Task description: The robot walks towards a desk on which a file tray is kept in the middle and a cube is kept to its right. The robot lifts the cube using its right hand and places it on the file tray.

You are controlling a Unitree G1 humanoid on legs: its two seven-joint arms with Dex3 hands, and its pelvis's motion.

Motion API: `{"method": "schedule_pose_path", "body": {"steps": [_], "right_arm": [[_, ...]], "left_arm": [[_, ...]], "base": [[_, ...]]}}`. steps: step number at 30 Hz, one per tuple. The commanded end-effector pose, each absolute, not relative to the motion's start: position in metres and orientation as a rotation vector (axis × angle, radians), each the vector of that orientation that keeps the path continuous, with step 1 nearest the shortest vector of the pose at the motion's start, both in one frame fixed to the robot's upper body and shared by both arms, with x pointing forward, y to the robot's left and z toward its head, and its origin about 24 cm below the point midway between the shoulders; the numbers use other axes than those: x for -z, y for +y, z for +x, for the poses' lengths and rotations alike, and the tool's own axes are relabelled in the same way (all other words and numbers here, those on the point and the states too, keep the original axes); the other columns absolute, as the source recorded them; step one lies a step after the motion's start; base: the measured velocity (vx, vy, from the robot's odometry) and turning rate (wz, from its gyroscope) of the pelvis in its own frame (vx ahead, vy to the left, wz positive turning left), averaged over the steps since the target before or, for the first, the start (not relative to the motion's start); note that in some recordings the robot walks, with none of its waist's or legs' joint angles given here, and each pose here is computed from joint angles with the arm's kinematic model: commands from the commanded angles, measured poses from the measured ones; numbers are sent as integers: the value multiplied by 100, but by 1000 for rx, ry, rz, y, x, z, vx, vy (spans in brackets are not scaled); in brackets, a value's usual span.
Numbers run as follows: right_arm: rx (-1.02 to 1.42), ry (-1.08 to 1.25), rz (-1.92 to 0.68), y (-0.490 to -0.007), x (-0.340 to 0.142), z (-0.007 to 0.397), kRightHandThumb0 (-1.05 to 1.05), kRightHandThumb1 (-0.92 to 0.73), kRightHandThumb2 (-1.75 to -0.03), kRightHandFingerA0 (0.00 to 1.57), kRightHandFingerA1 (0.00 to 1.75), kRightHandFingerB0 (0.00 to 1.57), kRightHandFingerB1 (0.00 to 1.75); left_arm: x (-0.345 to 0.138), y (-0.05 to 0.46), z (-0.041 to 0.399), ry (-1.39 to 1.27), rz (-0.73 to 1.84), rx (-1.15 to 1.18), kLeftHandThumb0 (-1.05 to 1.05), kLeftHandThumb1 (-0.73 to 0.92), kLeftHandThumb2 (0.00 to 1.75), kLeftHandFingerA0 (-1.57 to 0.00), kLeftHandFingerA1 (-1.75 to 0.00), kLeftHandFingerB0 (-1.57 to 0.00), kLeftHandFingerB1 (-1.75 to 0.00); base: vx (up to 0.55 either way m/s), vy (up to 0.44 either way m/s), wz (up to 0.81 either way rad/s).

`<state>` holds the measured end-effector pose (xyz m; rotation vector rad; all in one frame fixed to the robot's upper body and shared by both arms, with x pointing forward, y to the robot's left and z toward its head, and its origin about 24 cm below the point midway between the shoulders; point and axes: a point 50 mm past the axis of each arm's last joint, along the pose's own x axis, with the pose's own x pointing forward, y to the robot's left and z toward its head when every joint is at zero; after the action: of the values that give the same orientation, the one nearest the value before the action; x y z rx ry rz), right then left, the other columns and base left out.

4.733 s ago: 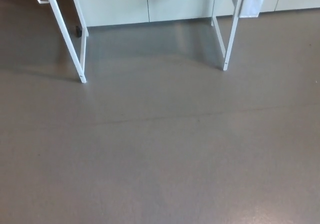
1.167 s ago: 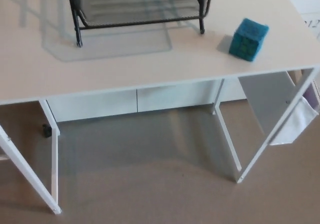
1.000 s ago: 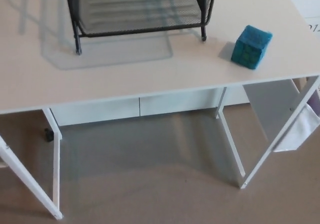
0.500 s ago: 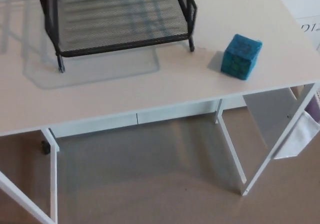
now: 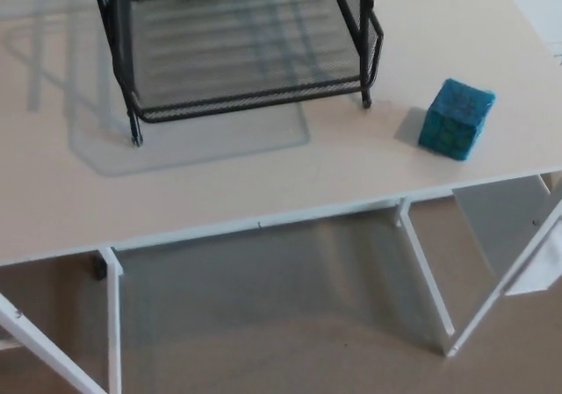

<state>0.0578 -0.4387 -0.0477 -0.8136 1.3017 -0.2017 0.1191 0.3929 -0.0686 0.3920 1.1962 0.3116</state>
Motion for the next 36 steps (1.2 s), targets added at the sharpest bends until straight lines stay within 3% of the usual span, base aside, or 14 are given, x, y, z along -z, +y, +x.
{"method": "schedule_pose_path", "body": {"steps": [1, 2, 6, 7, 19, 20, 24, 25, 27, 28, 31, 34, 35, 36], "right_arm": [[252, 1286, -803, -441, 46, 57, -86, -76, -63, 5, 45, 1, 33], [254, 1280, -787, -440, 46, 57, -87, -60, -100, 7, 39, 0, 27], [238, 1302, -788, -442, 45, 56, -85, -60, -101, 8, 46, 0, 28], [234, 1295, -806, -442, 44, 56, -85, -76, -63, 6, 44, 1, 28], [257, 1281, -778, -441, 46, 59, -88, -77, -64, 11, 48, 1, 30], [231, 1312, -835, -442, 45, 61, -91, -64, -103, 12, 45, 0, 25], [233, 1260, -814, -441, 44, 63, -80, -57, -100, 0, 41, 0, 28], [245, 1243, -779, -441, 43, 62, -85, -76, -64, 13, 45, 1, 28], [231, 1280, -806, -443, 43, 64, -92, -62, -103, 11, 44, 0, 27], [183, 1266, -896, -442, 41, 65, -91, -82, -65, 20, 52, 0, 26], [198, 1255, -850, -442, 40, 68, -89, -80, -64, 16, 51, 0, 27], [241, 1241, -762, -443, 39, 72, -79, -57, -101, 0, 35, 0, 30], [294, 1199, -658, -441, 43, 68, -82, -56, -94, 39, 56, 3, 28], [320, 1197, -571, -441, 43, 69, -86, -56, -94, 32, 52, 0, 23]], "left_arm": [[69, 398, 112, 1210, 354, -363, -99, 58, 117, -19, -75, -13, -64], [69, 398, 112, 1213, 364, -357, -102, 60, 120, -21, -76, -13, -67], [68, 398, 113, 1226, 408, -320, -105, 63, 122, -21, -76, -12, -65], [68, 398, 113, 1226, 396, -327, -104, 62, 122, -20, -75, -13, -64], [66, 399, 117, 1215, 389, -330, -104, 62, 121, -21, -76, -13, -64], [66, 399, 117, 1215, 397, -325, -104, 63, 122, -21, -77, -12, -65], [66, 398, 117, 1201, 366, -329, -96, 76, 90, -13, -89, -4, -74], [66, 398, 116, 1199, 367, -326, -97, 75, 91, -20, -83, -7, -68], [67, 398, 116, 1201, 374, -322, -96, 76, 89, -15, -90, -5, -74], [68, 398, 115, 1204, 374, -326, -101, 61, 120, -17, -73, -14, -66], [68, 398, 115, 1202, 352, -343, -101, 60, 119, -16, -73, -14, -65], [67, 397, 116, 1181, 337, -341, -95, 75, 89, -12, -88, -7, -77], [68, 397, 114, 1199, 350, -340, -97, 78, 88, -22, -84, -7, -67], [68, 397, 114, 1208, 361, -337, -102, 63, 122, -20, -75, -12, -65]], "base": [[0, 0, 0], [48, -25, -16], [22, 46, -6], [54, 152, -16], [137, 228, -9], [76, 16, 10], [86, -107, 9], [93, -190, 5], [14, -180, 8], [73, -229, -19], [46, -195, 7], [-13, -31, 0], [0, 0, 0], [0, 0, 0]]}}
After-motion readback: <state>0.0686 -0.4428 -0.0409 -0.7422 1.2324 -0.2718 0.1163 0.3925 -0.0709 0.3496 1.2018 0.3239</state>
